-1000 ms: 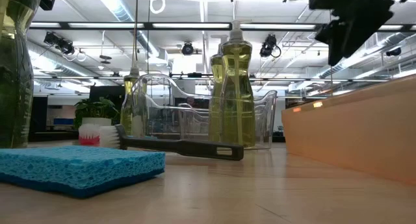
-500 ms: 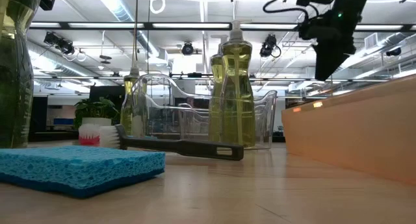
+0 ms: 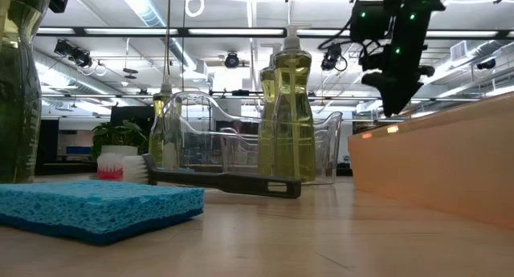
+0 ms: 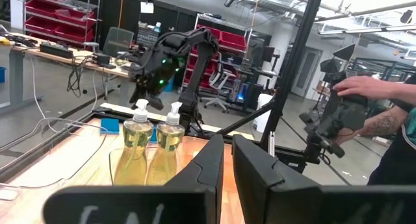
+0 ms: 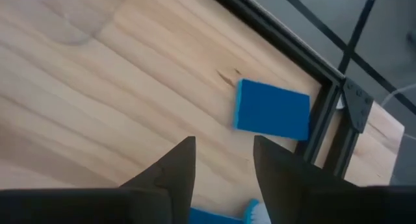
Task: Pick & Place Kitchen Sink Supplies
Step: Put the blue sponge into the top transparent bin
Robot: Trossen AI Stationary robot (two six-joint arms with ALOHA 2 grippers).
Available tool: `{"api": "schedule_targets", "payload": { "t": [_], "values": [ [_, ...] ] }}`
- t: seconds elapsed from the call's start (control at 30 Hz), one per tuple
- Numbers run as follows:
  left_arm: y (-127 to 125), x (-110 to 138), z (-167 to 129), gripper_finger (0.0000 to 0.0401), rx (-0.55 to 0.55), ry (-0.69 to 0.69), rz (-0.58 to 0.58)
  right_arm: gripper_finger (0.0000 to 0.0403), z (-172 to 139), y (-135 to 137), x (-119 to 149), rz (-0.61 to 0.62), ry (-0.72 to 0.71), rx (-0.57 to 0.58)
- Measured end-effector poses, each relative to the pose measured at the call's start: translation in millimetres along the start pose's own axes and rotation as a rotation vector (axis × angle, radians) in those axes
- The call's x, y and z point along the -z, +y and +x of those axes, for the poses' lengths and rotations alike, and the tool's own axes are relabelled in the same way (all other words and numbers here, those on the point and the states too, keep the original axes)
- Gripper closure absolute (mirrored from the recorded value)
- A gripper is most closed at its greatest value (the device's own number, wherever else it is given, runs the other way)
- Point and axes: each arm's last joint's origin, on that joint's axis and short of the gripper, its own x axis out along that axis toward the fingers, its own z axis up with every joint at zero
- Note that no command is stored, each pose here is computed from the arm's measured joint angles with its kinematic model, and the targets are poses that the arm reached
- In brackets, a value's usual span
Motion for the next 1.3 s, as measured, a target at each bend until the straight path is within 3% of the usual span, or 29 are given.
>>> {"api": "schedule_targets", "payload": {
  "t": [0.47,1.3],
  "values": [
    [0.0,0.0,0.0,0.0364,0.0,0.0,0.0,0.0171,65.9,-1.2,5.1,0.023,0.119,0.139],
    [0.0,0.0,0.1,0.0364,0.0,0.0,0.0,0.0208,119.3,-16.3,32.0,0.173,0.014,0.145]
  ]
}}
